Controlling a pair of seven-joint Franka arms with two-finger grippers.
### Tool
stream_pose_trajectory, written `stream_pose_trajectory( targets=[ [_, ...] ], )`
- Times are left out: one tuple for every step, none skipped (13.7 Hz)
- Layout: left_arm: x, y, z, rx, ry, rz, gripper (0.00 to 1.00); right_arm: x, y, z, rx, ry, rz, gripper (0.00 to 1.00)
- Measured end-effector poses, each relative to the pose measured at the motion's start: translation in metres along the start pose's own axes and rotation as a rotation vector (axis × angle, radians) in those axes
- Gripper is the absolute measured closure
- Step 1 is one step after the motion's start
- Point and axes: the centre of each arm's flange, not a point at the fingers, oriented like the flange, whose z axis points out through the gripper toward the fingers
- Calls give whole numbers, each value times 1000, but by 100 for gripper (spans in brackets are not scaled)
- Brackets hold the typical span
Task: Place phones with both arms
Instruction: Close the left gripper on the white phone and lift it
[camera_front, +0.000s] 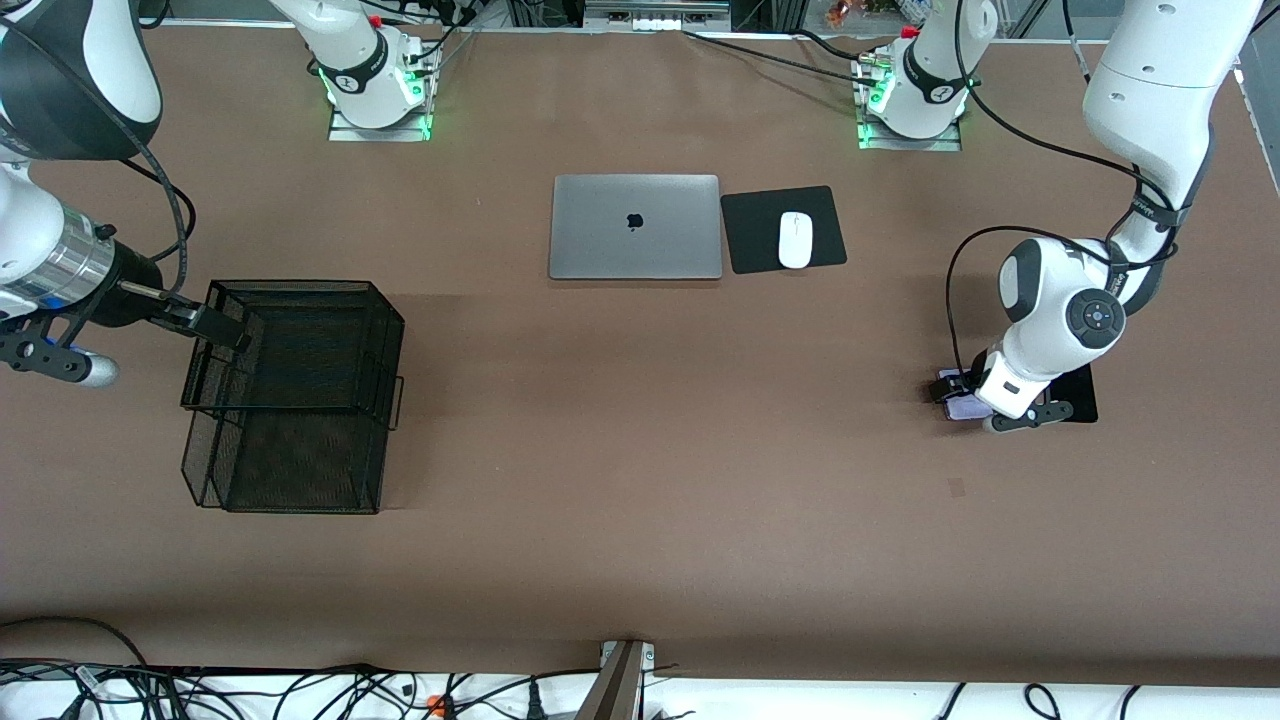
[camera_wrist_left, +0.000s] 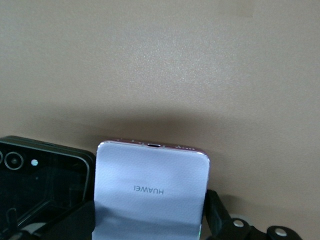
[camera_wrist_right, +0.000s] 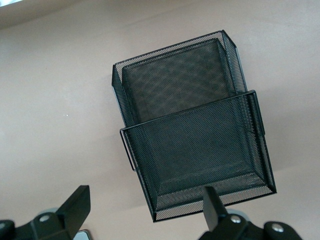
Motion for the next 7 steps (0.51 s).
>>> stream_pose_trajectory(
  targets=[
    [1, -4, 0, 1, 0, 3, 0, 0, 0, 1, 0, -2, -1, 0],
    [1, -8, 0, 2, 1, 6, 0, 1, 0, 2, -1, -3, -3, 0],
    [2, -12, 0, 2, 1, 8, 0, 1, 0, 2, -1, -4, -4, 0],
    [3, -16, -1, 2, 2, 3, 0, 1, 0, 3, -1, -4, -4, 0],
    [4, -19, -1, 2, 3, -3, 0, 1, 0, 3, -1, -4, -4, 0],
    [4, -18, -1, 2, 3, -8, 0, 1, 0, 3, -1, -4, -4, 0],
    [4, -16, -2, 2, 4, -15, 0, 1, 0, 3, -1, -4, -4, 0]
  ],
)
